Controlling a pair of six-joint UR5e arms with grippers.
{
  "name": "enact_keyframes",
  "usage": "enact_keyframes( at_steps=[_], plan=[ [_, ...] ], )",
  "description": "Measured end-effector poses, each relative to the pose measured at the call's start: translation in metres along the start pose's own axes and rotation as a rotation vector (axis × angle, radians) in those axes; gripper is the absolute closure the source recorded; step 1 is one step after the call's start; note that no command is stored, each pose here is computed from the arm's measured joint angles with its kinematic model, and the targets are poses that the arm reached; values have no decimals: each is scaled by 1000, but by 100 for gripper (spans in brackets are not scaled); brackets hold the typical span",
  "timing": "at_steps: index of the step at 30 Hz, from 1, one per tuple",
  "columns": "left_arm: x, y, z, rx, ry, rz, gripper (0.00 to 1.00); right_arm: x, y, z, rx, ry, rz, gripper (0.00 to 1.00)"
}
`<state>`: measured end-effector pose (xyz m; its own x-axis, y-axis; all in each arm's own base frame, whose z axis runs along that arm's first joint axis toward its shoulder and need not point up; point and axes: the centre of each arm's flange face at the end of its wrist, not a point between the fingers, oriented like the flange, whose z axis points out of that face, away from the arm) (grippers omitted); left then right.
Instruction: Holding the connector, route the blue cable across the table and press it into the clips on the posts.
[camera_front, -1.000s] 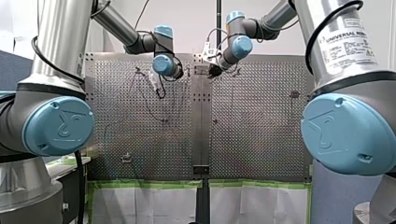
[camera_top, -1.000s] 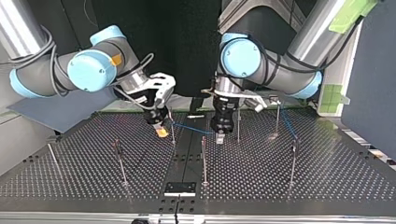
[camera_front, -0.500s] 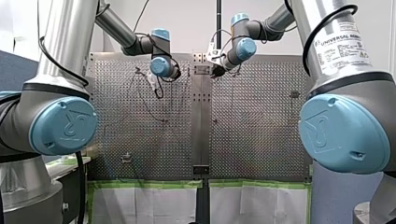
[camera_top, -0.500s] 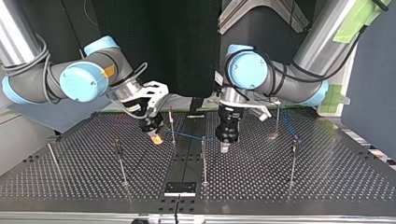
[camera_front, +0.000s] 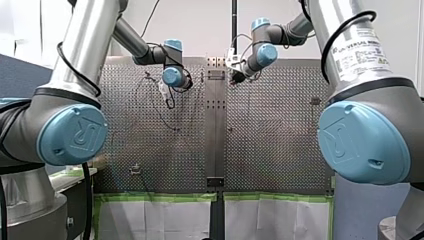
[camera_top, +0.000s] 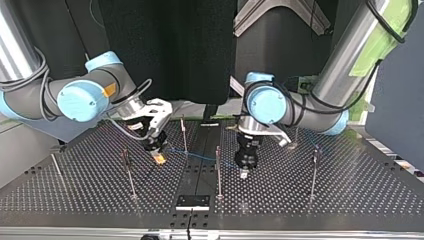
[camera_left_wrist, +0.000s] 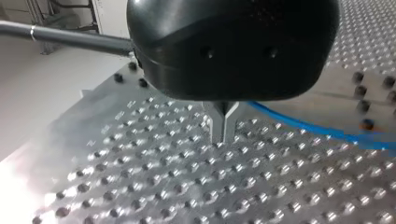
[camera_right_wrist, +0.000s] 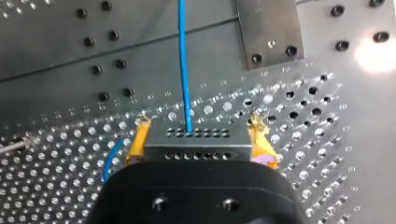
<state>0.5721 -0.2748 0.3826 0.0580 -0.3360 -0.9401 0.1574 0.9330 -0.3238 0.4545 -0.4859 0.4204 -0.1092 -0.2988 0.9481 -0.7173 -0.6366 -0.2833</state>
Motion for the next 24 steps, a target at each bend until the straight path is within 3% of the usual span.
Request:
enact_keyframes(
  at_steps=[5,12,13,14,15,16,17,18,20,24],
  plan=[
    [-15,5,12,1,-26,-3,98,8,5,6,5,17,-5,100],
    [-17,9,13,-11,-12,0,95,23,5,9,11,45,-11,100],
    [-17,9,12,-14,-6,2,87,24,5,9,12,46,-11,100],
    [-16,9,11,-17,2,4,72,25,5,9,12,46,-11,100],
    [-15,9,10,-20,7,5,72,25,5,9,12,46,-12,100],
    [-15,9,9,-23,13,8,50,25,5,9,11,47,-12,100],
    [-14,10,8,-29,22,13,35,25,5,9,11,47,-12,100],
    [-13,10,7,-33,28,17,35,26,6,9,11,47,-12,100],
    [-12,10,5,-42,44,30,0,26,6,9,10,46,-12,100],
    [-10,11,1,-57,73,50,0,25,6,8,10,45,-12,100]
  ],
)
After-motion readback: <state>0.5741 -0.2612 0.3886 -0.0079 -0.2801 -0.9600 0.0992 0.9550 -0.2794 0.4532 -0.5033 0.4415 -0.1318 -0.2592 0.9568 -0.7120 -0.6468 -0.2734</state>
